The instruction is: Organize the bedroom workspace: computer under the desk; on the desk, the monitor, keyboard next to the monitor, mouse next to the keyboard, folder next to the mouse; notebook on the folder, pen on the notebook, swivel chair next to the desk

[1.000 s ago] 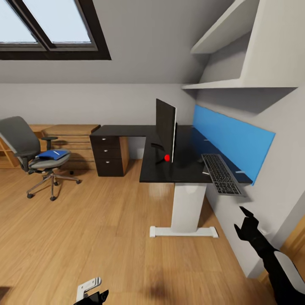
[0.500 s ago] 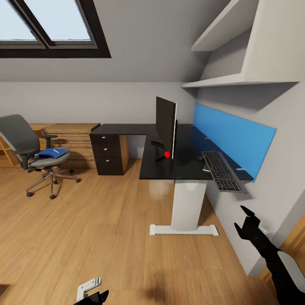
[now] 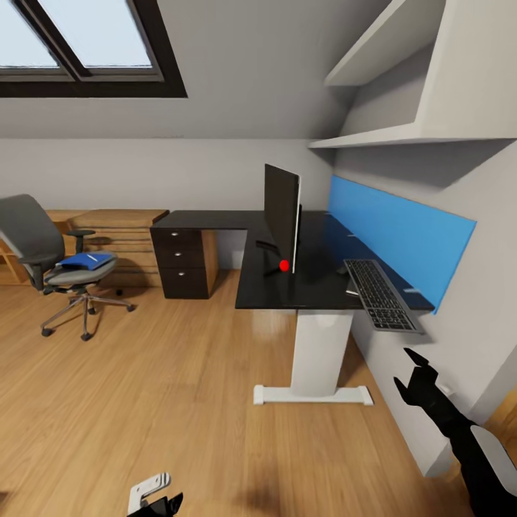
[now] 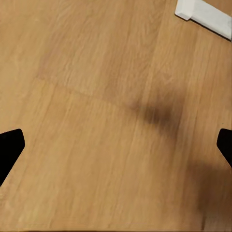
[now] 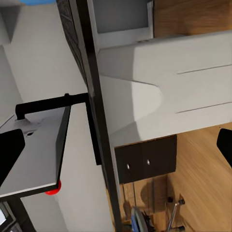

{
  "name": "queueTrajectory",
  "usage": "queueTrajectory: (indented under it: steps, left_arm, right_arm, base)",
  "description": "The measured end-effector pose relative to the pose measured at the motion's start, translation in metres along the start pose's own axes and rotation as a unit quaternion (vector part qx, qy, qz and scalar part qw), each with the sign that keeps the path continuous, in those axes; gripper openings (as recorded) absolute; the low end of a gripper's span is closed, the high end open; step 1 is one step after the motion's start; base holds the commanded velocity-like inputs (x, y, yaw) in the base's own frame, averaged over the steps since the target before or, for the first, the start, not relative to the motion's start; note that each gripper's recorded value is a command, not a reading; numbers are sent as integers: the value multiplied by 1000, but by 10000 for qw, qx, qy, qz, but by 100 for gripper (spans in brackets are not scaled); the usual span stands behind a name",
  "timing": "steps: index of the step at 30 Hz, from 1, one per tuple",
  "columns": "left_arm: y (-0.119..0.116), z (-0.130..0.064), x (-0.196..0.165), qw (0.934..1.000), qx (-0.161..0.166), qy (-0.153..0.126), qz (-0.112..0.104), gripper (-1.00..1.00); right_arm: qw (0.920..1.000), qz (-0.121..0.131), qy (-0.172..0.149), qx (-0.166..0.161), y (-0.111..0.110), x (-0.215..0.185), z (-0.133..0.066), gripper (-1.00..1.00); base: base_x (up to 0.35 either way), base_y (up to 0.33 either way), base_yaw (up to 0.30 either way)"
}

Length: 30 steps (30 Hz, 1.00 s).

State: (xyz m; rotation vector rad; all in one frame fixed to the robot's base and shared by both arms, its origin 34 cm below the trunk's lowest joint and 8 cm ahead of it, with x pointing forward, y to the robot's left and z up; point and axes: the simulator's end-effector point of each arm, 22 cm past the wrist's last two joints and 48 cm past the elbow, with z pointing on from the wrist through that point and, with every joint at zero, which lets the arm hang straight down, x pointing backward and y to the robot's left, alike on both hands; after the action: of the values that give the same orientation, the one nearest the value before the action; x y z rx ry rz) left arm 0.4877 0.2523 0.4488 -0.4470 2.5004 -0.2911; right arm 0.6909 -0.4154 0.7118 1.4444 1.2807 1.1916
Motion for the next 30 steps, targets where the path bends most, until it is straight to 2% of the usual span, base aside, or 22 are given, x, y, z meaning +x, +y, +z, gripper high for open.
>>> queueTrajectory:
  steps: [30]
  left_arm:
    - [1,1,-1,10000,-9,-72,22,100]
  right_arm:
    - [10000,-49,24,-79,8,3,1,100]
  base:
    - [125,0,0]
